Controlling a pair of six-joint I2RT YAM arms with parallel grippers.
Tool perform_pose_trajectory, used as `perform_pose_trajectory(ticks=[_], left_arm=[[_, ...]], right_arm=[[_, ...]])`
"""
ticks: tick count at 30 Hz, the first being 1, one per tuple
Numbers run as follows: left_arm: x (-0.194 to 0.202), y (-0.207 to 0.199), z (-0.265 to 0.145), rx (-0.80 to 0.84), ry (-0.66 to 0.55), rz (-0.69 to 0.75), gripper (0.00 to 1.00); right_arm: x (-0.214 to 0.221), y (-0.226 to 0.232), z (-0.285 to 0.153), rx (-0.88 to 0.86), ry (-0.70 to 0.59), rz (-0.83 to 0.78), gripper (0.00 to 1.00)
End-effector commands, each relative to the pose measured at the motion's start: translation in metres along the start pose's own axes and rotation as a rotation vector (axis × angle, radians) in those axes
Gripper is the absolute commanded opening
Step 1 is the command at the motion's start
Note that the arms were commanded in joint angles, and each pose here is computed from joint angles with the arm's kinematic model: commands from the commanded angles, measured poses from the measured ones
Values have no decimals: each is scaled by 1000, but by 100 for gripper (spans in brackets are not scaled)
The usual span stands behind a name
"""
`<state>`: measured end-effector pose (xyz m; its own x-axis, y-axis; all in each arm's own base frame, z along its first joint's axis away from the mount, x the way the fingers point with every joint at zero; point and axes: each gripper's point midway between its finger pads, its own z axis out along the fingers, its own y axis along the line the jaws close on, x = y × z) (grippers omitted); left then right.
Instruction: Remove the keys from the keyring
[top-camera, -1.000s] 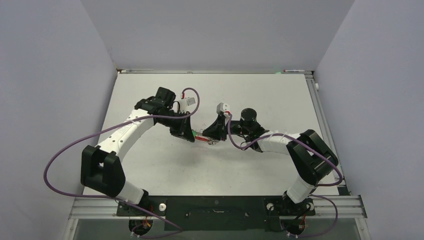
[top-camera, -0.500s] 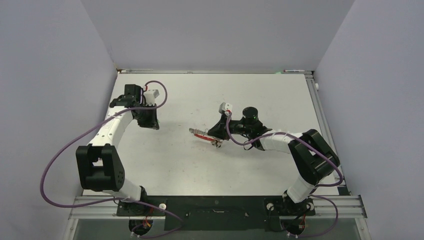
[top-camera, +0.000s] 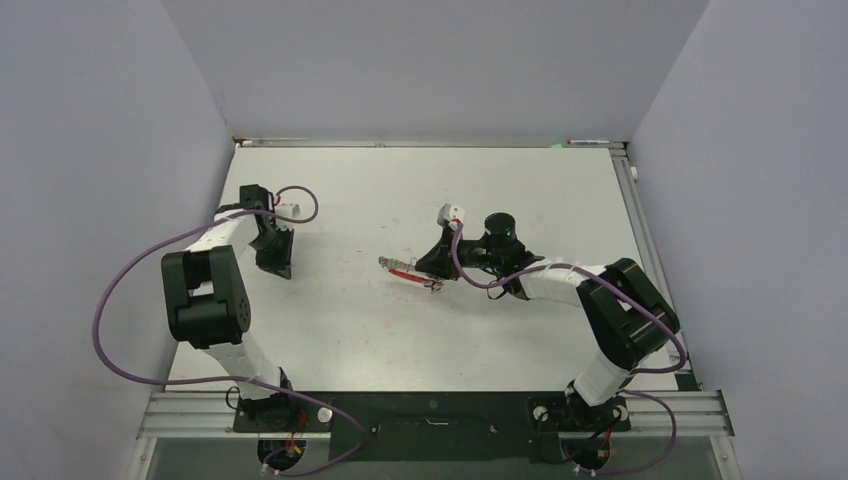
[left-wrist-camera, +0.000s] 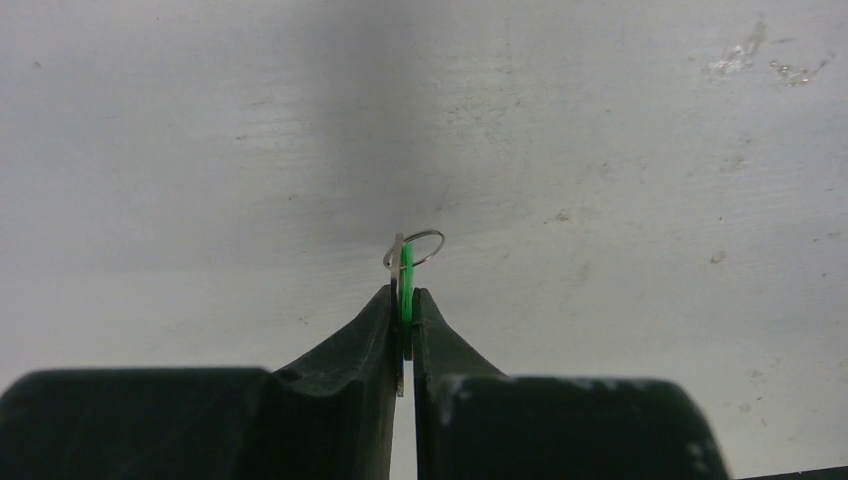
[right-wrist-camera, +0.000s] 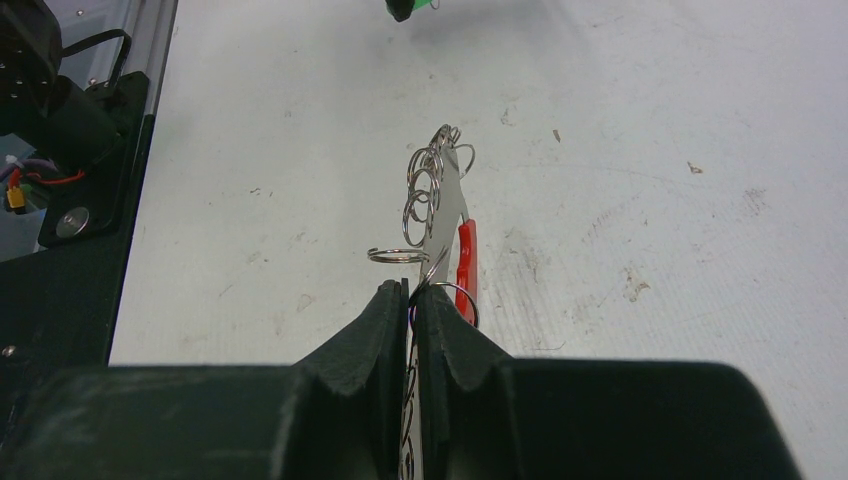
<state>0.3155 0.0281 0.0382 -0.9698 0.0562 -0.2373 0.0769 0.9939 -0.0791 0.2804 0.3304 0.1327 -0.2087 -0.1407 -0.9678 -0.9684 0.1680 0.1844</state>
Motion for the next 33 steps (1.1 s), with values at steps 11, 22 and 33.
perform_pose_trajectory(ticks=[11, 22, 33], left_arm=[[1, 5, 4, -10, 23, -3, 41], [-48, -74, -78, 380, -201, 13, 93], [-40, -202, -128, 892, -200, -115, 96]], right_arm=[[-28, -4, 7, -35, -53, -62, 5], [-29, -5, 10, -48, -51, -55, 5], [-35, -1, 14, -60, -57, -50, 5]])
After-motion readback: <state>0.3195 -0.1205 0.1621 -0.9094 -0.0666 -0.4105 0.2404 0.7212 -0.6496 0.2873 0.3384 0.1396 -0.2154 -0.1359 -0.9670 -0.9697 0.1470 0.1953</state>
